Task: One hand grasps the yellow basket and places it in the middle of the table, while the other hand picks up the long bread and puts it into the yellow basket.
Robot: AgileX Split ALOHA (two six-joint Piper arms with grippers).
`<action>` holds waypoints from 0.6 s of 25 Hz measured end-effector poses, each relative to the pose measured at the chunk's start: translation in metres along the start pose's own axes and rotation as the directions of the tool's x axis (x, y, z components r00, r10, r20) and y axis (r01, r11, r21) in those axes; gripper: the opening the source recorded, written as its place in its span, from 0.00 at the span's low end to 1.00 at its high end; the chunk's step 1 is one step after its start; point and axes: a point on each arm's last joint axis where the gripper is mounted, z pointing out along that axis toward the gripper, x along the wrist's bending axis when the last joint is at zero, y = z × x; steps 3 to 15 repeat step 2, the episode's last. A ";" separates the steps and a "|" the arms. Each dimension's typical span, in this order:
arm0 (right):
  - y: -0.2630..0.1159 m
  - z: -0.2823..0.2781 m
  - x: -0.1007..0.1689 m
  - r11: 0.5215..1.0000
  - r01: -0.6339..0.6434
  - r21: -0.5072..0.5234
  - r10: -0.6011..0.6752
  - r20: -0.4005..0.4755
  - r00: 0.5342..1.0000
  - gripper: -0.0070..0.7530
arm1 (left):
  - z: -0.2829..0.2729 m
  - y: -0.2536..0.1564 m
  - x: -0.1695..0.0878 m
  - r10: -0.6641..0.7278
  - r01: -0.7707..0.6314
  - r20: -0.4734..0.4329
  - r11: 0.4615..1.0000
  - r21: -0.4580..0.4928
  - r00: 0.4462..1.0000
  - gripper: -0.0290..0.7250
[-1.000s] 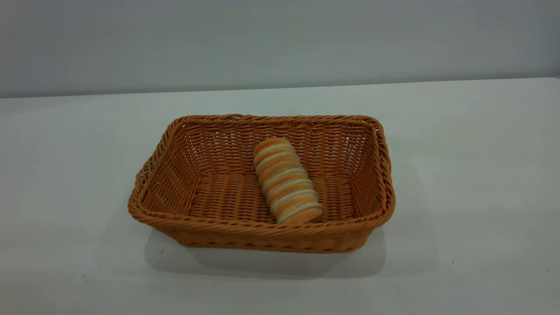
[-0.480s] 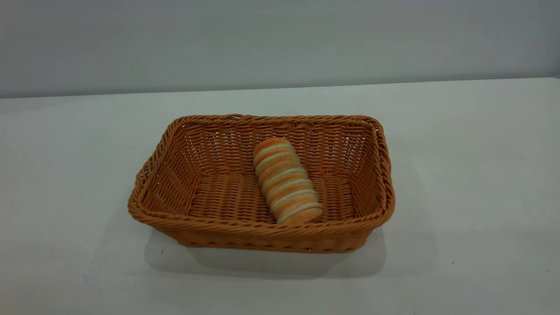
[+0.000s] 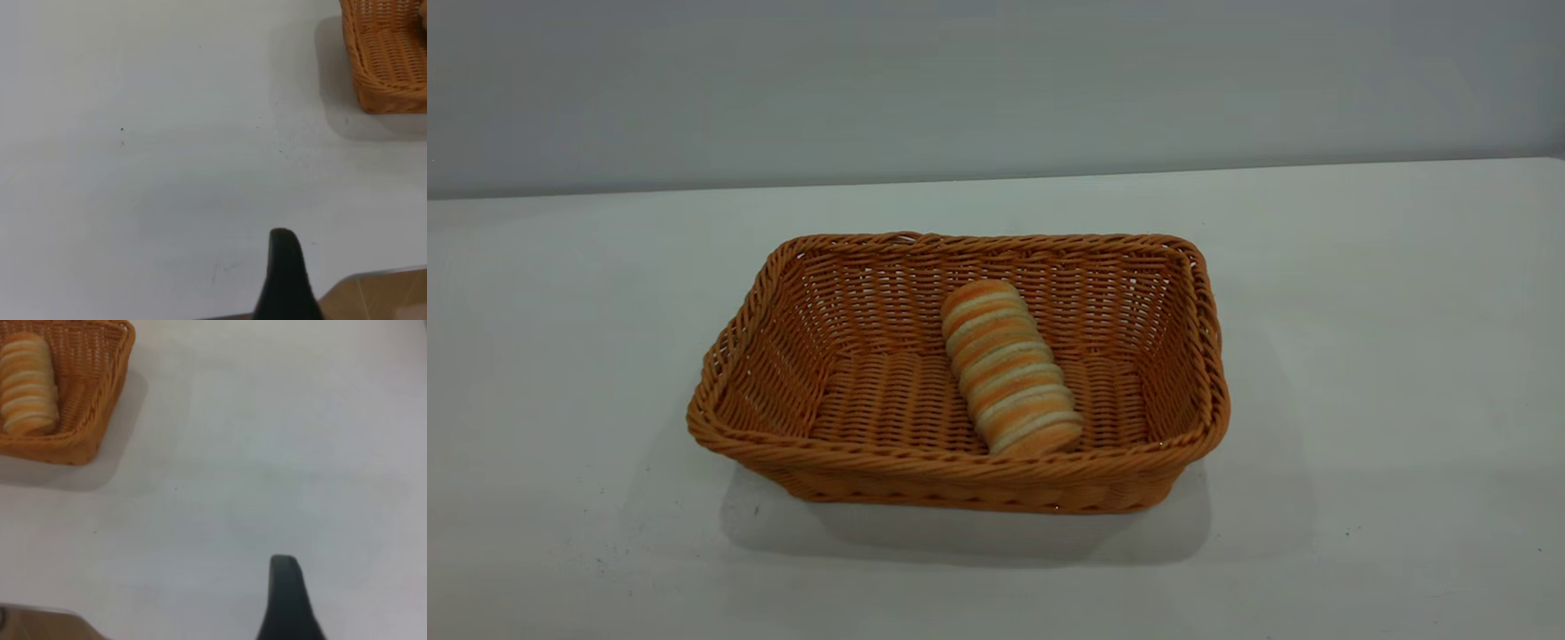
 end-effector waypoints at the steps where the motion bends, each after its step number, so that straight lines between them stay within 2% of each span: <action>1: 0.000 0.000 0.000 1.000 0.000 0.000 0.000 0.000 1.000 0.74 | 0.000 0.000 0.000 0.000 0.000 0.000 1.000 0.000 1.000 0.81; 15: 0.000 0.000 0.000 1.000 0.000 0.000 0.000 0.000 1.000 0.74 | 0.000 0.000 0.000 0.000 0.000 0.000 1.000 0.000 1.000 0.81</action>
